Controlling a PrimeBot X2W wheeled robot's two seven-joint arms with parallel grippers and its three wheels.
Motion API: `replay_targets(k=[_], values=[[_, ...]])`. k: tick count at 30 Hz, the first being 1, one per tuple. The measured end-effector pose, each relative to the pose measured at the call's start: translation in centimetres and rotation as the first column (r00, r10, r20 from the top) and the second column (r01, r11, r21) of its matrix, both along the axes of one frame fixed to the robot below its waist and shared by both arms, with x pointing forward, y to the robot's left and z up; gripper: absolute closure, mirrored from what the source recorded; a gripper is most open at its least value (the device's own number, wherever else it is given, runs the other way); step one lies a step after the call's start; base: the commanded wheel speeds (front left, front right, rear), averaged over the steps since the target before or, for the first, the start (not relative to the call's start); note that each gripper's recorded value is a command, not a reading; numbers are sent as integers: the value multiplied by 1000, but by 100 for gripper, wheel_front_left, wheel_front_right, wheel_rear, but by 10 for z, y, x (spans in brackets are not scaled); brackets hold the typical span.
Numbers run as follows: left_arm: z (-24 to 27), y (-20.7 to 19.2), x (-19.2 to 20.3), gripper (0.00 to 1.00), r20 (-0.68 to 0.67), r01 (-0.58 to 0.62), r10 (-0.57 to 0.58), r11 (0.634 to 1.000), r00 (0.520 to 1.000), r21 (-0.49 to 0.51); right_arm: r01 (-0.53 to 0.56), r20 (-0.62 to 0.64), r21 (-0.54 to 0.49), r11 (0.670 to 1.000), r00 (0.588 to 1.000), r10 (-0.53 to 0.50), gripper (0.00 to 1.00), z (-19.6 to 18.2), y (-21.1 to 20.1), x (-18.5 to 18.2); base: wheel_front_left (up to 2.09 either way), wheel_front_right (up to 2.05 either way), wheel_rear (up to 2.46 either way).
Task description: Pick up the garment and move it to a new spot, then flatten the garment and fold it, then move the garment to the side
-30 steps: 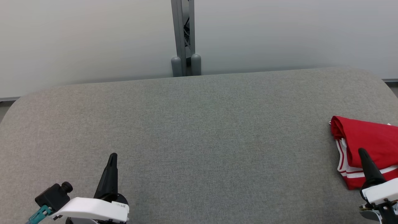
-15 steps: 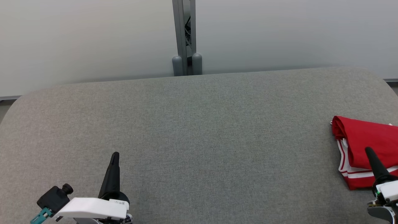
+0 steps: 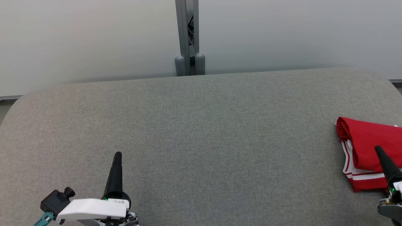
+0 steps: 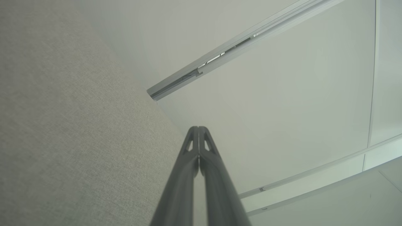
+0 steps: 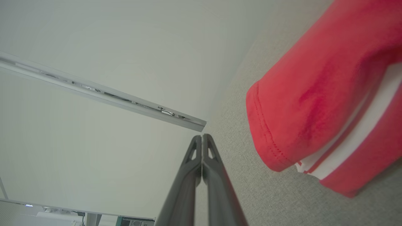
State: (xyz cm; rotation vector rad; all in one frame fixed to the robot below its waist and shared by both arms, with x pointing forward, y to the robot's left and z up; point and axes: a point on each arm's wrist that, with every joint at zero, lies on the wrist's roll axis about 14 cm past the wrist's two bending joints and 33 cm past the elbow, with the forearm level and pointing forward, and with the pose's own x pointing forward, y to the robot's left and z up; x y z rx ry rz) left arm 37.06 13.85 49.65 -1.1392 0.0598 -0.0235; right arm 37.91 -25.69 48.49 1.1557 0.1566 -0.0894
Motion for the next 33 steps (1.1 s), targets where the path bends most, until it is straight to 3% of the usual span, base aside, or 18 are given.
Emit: replay_targets(k=[33], values=[[0, -3, 3, 100, -8, -53, 53, 961, 999, -273, -6, 63, 280, 960, 998, -12, 100, 10, -13, 6, 0, 0, 0]])
